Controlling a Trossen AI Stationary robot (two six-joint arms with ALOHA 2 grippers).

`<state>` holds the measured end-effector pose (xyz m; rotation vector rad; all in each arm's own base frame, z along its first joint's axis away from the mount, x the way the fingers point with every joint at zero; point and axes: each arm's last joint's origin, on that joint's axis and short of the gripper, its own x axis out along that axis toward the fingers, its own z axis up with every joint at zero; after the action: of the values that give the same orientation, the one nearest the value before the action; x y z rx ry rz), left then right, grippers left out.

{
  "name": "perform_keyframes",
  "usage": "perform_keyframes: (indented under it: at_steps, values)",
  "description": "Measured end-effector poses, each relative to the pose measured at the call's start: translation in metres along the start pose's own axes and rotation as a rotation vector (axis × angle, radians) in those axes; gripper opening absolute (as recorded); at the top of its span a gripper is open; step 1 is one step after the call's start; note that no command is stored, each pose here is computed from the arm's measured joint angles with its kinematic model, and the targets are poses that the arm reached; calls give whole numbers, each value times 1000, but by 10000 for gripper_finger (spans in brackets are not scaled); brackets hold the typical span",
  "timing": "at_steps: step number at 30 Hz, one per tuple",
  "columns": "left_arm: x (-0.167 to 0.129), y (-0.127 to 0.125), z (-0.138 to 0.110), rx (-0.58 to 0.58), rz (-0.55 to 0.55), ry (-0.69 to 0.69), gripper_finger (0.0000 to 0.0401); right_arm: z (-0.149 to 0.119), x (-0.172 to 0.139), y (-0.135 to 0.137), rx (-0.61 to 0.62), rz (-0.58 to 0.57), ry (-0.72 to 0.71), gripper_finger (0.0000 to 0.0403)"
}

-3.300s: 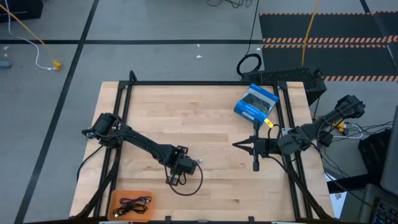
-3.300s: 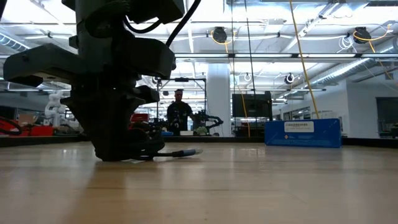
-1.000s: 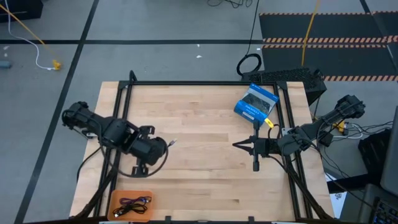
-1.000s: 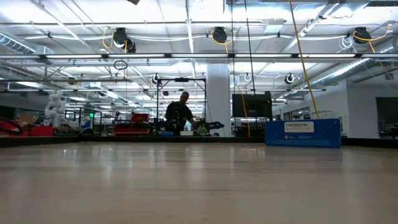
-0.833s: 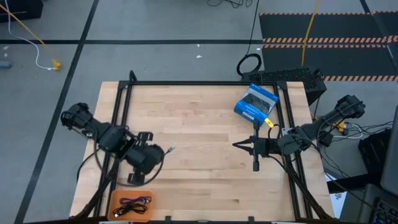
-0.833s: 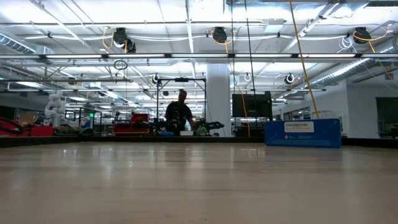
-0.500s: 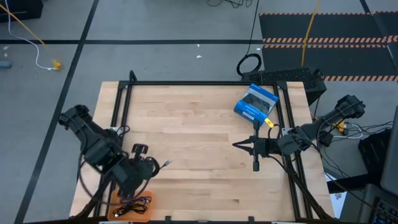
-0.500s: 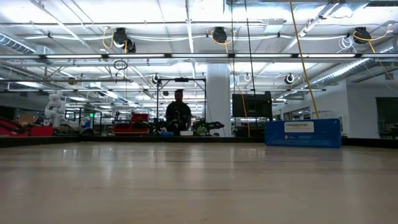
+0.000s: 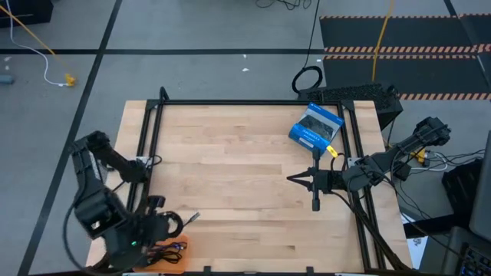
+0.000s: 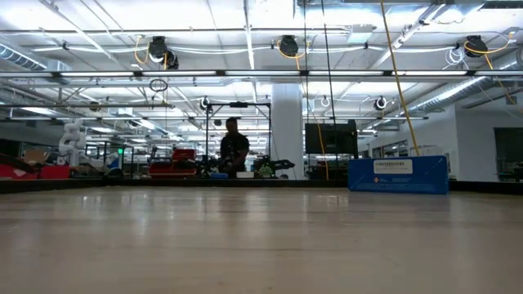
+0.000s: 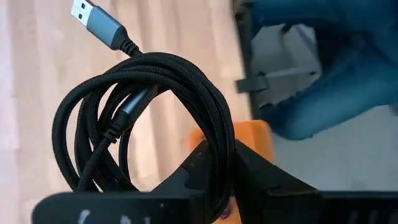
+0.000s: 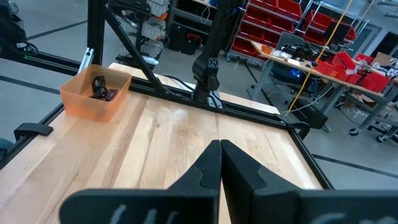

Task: Pick and place USB-C Cables
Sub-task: Put the black cable charger into the orange bin

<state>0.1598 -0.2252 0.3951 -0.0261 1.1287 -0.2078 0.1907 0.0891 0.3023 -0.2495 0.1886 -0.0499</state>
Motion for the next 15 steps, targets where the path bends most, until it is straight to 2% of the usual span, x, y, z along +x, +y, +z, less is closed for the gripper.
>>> perform_keyframes:
  at_steps: [6, 15]
  values:
    - [1, -22, -11, -5, -43, -26, 47, 0, 0, 0, 3, 0, 0, 2]
    - [15, -43, -20, 18, -45, -6, 47, 0, 0, 0, 22, 0, 0, 2]
